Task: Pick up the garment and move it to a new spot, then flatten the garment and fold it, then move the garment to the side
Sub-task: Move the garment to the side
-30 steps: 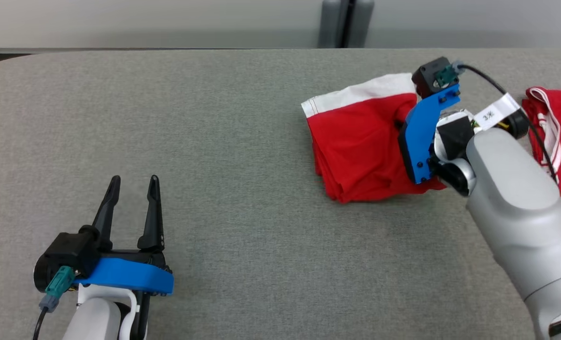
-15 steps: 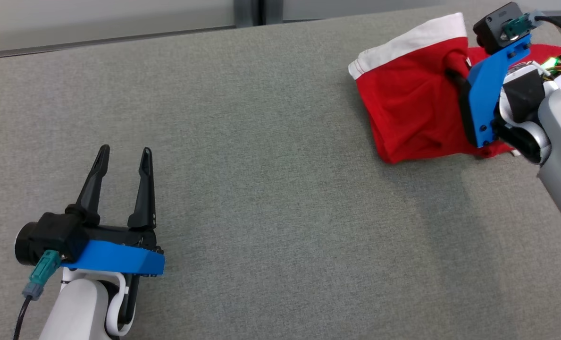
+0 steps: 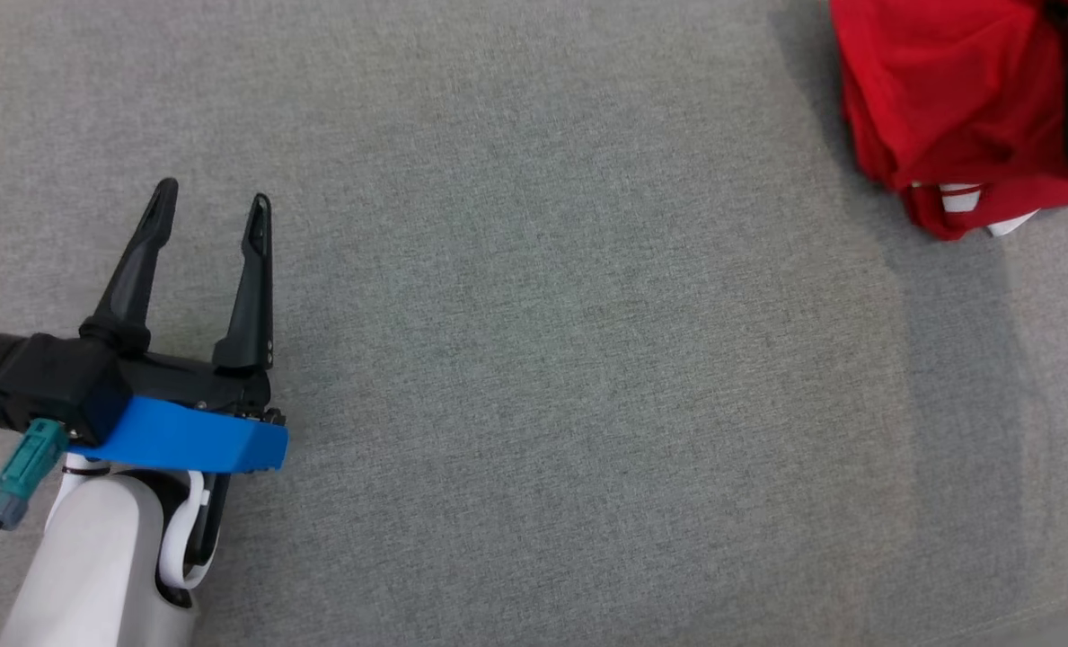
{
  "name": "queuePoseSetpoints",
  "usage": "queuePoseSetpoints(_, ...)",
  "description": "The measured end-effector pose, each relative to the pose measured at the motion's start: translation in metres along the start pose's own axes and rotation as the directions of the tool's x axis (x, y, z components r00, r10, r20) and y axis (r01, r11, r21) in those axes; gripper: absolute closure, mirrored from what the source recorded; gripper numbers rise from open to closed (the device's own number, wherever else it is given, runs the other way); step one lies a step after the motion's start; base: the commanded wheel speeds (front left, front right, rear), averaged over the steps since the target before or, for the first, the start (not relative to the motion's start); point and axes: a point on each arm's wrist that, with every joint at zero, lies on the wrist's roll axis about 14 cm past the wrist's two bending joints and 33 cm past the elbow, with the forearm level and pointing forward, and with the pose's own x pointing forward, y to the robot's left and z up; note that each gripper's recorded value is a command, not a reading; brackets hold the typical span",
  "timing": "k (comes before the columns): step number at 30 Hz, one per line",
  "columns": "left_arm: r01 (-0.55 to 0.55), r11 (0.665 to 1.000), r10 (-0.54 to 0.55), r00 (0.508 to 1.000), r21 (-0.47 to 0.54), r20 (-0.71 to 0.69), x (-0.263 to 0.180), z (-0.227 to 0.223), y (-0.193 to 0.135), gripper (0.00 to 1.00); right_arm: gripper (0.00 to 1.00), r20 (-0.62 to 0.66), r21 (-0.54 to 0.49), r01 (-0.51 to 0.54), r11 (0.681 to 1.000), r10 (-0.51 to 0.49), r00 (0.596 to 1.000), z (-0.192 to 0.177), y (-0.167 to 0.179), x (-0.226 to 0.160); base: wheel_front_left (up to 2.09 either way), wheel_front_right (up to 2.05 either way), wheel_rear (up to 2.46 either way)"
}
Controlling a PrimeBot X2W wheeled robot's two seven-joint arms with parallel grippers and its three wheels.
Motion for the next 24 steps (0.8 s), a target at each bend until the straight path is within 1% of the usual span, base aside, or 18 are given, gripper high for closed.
queuePoseSetpoints(3,0.01,1.0,-0.01,1.0,-0.002,-0.011,0.008,-0.008,0.001,0.0,1.0,-0.017,-0.033,0.05,0.998,-0.05,0.999,-0.01,-0.018,0.009,0.0,0.0,0.0)
queuePoseSetpoints(6,0.021,1.0,-0.021,1.0,-0.008,-0.018,0.015,-0.015,0.001,0.0,1.0,-0.027,-0.118,0.098,0.988,-0.102,0.994,-0.02,-0.035,0.017,0.0,0.0,0.0)
queuePoseSetpoints(8,0.023,1.0,-0.023,0.999,-0.014,-0.025,0.018,-0.02,0.002,0.0,1.0,-0.025,-0.184,0.13,0.974,-0.137,0.99,-0.024,-0.046,0.02,0.0,0.0,0.0)
queuePoseSetpoints(14,0.022,1.0,-0.023,0.999,-0.014,-0.034,0.02,-0.026,0.005,0.0,1.0,0.008,-0.233,0.168,0.958,-0.171,0.985,-0.026,-0.053,0.026,0.0,0.0,0.0)
queuePoseSetpoints(16,0.022,1.0,-0.022,0.999,-0.014,-0.036,0.02,-0.026,0.005,0.0,1.0,0.012,-0.251,0.192,0.949,-0.195,0.981,-0.026,-0.062,0.024,0.0,0.0,0.0)
queuePoseSetpoints(19,0.021,1.0,-0.021,0.999,-0.012,-0.033,0.019,-0.024,0.005,0.0,1.0,-0.01,-0.24,0.225,0.944,-0.234,0.972,-0.031,-0.072,0.021,0.0,0.0,0.0)
queuePoseSetpoints(20,0.022,1.0,-0.022,0.999,-0.013,-0.033,0.019,-0.023,0.004,0.0,0.18,-0.017,-0.226,0.23,0.947,-0.24,0.971,-0.033,-0.073,0.021,0.0,0.0,0.0)
queuePoseSetpoints(21,0.022,1.0,-0.022,0.999,-0.015,-0.032,0.018,-0.022,0.003,0.0,0.0,-0.019,-0.212,0.23,0.95,-0.24,0.971,-0.034,-0.071,0.021,0.0,0.0,0.0)
queuePoseSetpoints(24,0.017,1.0,-0.017,0.999,-0.017,-0.028,0.015,-0.018,0.002,0.0,0.0,-0.019,-0.196,0.222,0.955,-0.23,0.973,-0.035,-0.063,0.022,0.0,0.0,0.0)
